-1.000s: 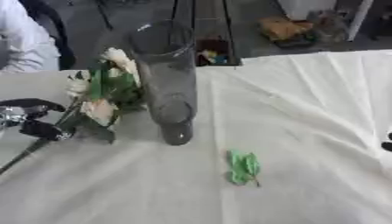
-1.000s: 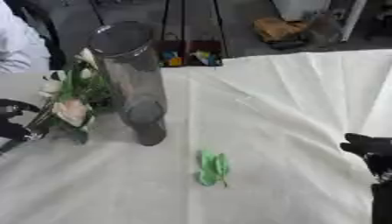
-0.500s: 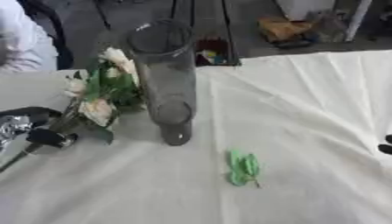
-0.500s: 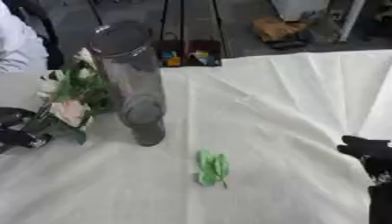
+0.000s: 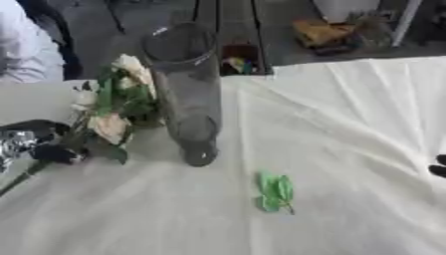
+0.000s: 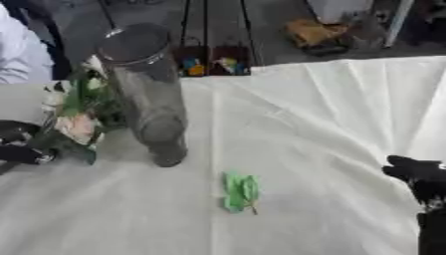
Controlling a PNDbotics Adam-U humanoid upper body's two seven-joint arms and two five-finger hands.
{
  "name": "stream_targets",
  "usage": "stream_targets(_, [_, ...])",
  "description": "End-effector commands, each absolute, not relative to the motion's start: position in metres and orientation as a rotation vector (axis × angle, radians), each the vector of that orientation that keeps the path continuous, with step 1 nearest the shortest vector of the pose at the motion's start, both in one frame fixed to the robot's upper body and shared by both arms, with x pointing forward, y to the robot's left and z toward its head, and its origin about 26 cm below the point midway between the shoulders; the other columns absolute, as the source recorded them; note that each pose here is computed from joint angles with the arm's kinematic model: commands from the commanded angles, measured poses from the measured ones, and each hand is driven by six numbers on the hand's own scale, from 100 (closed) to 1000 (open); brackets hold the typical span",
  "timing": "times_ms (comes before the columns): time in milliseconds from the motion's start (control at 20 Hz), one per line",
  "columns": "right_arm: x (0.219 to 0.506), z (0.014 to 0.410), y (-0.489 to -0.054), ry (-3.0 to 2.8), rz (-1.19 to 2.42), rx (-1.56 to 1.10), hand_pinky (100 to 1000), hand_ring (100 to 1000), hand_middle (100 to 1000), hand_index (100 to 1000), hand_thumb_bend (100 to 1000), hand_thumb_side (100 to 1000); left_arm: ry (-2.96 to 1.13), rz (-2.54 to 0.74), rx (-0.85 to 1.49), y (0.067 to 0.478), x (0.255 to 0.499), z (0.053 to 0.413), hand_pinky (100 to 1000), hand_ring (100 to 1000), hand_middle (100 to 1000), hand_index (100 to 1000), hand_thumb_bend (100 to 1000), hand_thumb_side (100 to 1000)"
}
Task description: Arrange flowers into the vase.
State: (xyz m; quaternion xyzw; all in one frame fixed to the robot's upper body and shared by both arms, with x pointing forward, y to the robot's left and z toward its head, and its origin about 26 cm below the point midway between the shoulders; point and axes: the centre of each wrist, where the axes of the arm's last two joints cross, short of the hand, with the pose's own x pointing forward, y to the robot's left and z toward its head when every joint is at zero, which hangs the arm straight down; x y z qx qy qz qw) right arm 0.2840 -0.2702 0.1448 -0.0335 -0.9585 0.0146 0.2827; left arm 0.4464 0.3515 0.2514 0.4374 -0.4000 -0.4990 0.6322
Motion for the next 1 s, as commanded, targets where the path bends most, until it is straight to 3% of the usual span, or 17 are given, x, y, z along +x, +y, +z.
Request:
stream_targets(50, [0.2824, 0.1504, -0.2688, -2.588, 0.054, -0.084, 708, 742, 576, 633, 100, 1000, -0.922, -1.132, 1.019, 0.3535, 0.4466, 0.2563, 602, 746, 797, 926, 261, 647])
stream_targets(350, [0.2824, 0.1501, -0.2679, -2.582, 0.057, -0.085, 710, 743, 575, 631, 100, 1000, -0.921, -1.145, 0.996, 0.3539, 0.4464, 0.2595, 539, 664, 743, 890, 251, 635])
stream_targets(750, [0.2824, 0.1498, -0.2676, -2.578, 0.054, -0.087, 712, 745, 574, 624, 100, 1000, -0.898, -1.177, 0.984, 0.3521, 0.4478, 0.2548, 596, 684, 718, 841, 261, 600])
stream_targets(1000, [0.2823, 0.1495, -0.2670, -2.571, 0.057, -0.087, 706, 740, 574, 621, 100, 1000, -0.933, -1.152, 0.993, 0.3491, 0.4493, 0.2522, 487, 594, 622, 724, 234, 553])
